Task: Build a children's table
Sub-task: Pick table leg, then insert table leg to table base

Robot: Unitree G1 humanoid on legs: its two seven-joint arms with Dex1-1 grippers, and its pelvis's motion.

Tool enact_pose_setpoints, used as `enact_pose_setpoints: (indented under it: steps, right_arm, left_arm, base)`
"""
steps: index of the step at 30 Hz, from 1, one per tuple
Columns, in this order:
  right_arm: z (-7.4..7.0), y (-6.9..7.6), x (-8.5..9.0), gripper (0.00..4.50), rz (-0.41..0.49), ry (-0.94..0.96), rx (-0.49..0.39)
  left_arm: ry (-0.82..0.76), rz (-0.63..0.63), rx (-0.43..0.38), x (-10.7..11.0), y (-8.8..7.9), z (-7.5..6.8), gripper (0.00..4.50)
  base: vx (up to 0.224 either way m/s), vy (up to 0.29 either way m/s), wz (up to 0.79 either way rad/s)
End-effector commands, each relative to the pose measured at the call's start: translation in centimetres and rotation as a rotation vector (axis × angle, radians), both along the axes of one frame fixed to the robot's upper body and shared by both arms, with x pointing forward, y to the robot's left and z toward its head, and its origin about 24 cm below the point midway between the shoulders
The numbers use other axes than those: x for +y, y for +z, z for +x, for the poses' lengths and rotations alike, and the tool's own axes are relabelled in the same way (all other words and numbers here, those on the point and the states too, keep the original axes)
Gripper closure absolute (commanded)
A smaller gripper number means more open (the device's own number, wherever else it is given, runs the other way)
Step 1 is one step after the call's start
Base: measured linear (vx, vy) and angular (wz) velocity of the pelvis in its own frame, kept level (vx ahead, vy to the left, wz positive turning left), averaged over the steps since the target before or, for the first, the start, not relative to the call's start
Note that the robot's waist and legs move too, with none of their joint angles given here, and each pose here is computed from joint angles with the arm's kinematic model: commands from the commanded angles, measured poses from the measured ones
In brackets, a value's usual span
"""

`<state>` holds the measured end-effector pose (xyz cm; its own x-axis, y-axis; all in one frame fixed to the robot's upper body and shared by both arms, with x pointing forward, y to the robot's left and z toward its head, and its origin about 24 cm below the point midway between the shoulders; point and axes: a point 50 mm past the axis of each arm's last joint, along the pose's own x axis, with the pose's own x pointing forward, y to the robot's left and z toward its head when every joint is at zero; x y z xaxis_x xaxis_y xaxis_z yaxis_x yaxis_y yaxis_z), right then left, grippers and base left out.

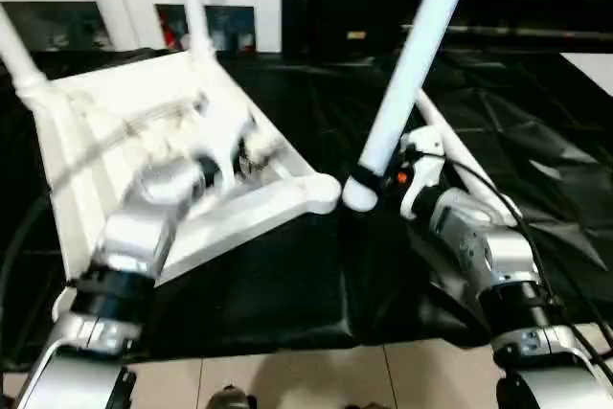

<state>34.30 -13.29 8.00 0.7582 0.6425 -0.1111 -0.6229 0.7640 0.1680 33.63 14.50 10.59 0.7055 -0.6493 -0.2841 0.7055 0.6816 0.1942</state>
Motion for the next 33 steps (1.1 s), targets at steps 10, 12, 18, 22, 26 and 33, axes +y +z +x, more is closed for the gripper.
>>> enact_pose_setpoints:
  steps: [10, 12, 18, 22, 26, 33]
  right_arm:
    - [-0.5, -0.4, -1.0, 2.57, -0.033, -0.057, -0.029]
    - [-0.6, -0.4, -1.1, 2.57, -0.036, -0.058, -0.030]
    - [-0.8, -0.7, -1.3, 2.57, -0.041, -0.067, -0.034]
    - [-1.0, -0.7, -1.1, 2.57, -0.043, -0.057, -0.035]
    - [-1.0, -0.7, -1.2, 2.57, -0.050, -0.054, -0.035]
    - [-0.9, -0.7, -1.0, 2.57, -0.068, -0.041, -0.042]
  left_arm:
    - [-0.157, 0.160, 0.236, -0.1, -4.0, -0.2, 1.56]
    - [-0.146, 0.174, 0.263, 0.1, -4.3, -0.1, 1.76]
    - [-0.109, 0.193, 0.279, 0.1, -4.3, 0.6, 2.24]
    - [-0.133, 0.141, 0.305, -0.2, -3.9, 0.6, 2.43]
    - [-0.117, 0.114, 0.323, -0.3, -3.6, 0.7, 2.86]
    - [-0.117, 0.120, 0.335, -0.1, -3.3, 0.7, 3.28]
  base:
    - [0.000, 0.000, 0.00]
    - [0.000, 0.000, 0.00]
    - [0.000, 0.000, 0.00]
    - [0.000, 0.000, 0.00]
    - [0.000, 0.000, 0.00]
    - [0.000, 0.000, 0.00]
